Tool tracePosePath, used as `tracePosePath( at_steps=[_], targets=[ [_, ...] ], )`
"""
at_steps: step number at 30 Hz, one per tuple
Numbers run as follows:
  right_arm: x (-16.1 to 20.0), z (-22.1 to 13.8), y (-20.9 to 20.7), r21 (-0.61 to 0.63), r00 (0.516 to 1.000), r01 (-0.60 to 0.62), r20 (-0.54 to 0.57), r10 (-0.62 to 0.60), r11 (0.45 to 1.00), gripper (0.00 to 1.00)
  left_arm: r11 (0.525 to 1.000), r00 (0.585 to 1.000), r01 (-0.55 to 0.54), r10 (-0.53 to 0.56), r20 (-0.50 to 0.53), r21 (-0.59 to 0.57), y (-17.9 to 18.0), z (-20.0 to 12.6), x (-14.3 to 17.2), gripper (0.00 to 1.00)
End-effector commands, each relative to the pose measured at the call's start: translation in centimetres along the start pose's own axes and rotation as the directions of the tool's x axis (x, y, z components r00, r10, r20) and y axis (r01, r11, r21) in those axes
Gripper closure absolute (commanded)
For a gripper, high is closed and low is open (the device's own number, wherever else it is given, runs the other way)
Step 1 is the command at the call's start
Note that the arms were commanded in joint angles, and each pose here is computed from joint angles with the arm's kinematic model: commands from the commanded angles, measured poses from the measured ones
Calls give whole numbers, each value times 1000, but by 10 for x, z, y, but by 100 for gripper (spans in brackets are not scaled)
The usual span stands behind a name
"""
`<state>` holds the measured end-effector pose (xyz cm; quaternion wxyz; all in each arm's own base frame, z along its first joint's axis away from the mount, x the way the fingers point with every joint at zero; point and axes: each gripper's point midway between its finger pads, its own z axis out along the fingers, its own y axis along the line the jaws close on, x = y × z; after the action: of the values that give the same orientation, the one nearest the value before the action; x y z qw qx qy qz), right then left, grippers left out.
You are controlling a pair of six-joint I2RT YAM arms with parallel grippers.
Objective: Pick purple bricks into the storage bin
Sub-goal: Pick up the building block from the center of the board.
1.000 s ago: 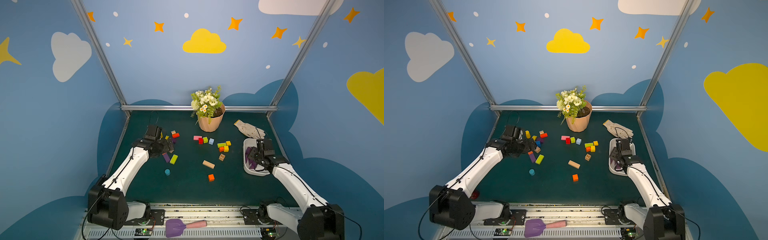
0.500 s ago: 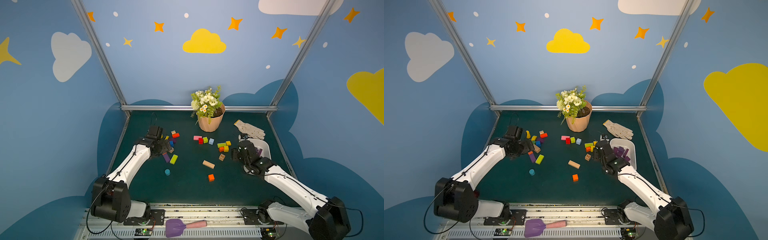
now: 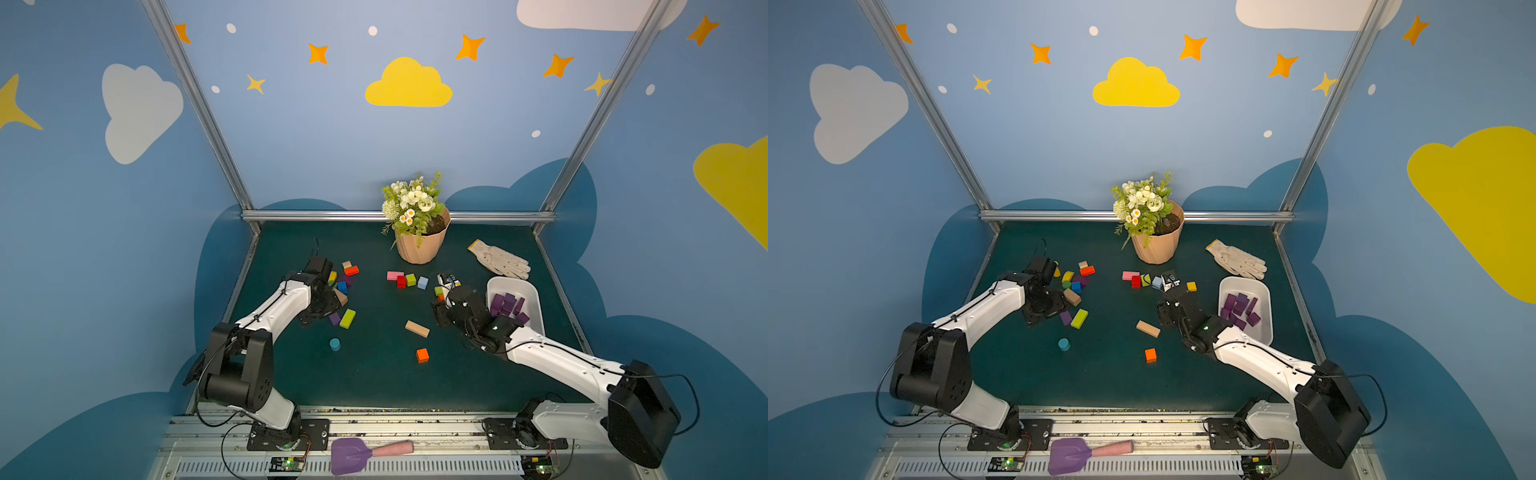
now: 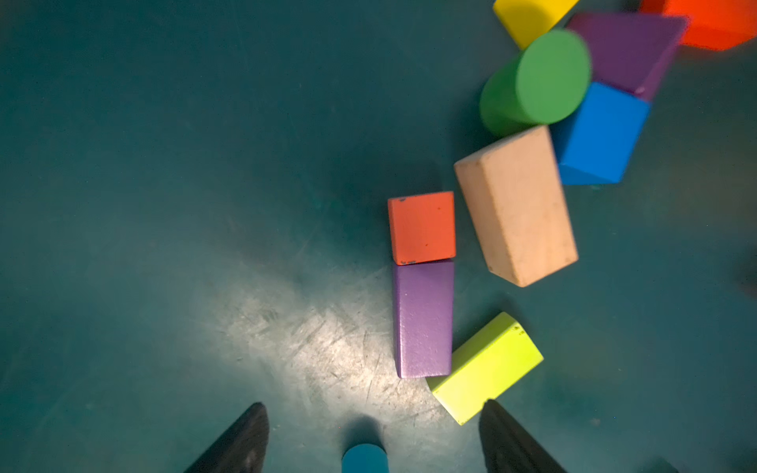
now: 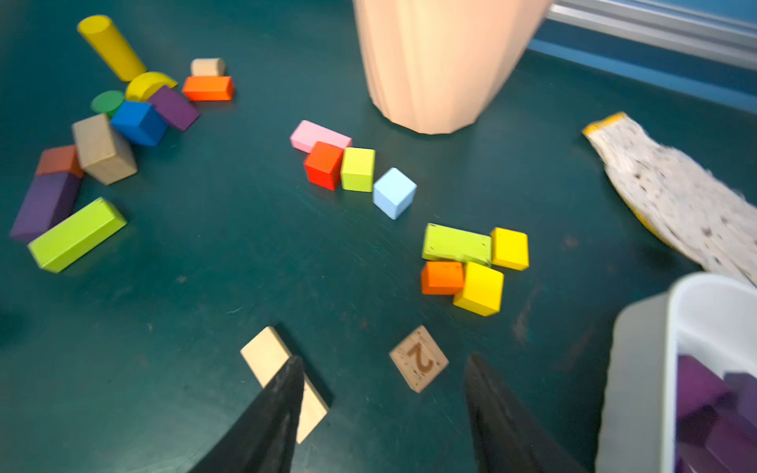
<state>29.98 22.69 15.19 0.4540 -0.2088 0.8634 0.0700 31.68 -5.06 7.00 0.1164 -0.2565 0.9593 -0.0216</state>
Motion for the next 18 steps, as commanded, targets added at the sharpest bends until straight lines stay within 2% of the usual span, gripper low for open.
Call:
tracePosePath(
  at_steps=[1,5,8,13,18],
  targets=[
    [-22,-2,21,-59,993,99,75,-95,993,36,1000,999,16,-16,-36,-8,-3,3,1,24],
    [-20,-2,39,-130,983,173,81,-164,976,36,999,997,26,-28,-77,-29,-4,15,5,27],
    [-19,-4,51,-183,975,213,97,-198,960,36,999,994,31,-34,-103,-34,-7,22,5,34],
    [-17,-7,68,-269,965,255,124,-229,929,35,997,990,61,-66,-126,-41,-14,32,2,34],
    [-11,-5,74,-288,953,301,120,-278,909,35,995,990,80,-86,-111,-58,-20,38,-4,35]
  ],
)
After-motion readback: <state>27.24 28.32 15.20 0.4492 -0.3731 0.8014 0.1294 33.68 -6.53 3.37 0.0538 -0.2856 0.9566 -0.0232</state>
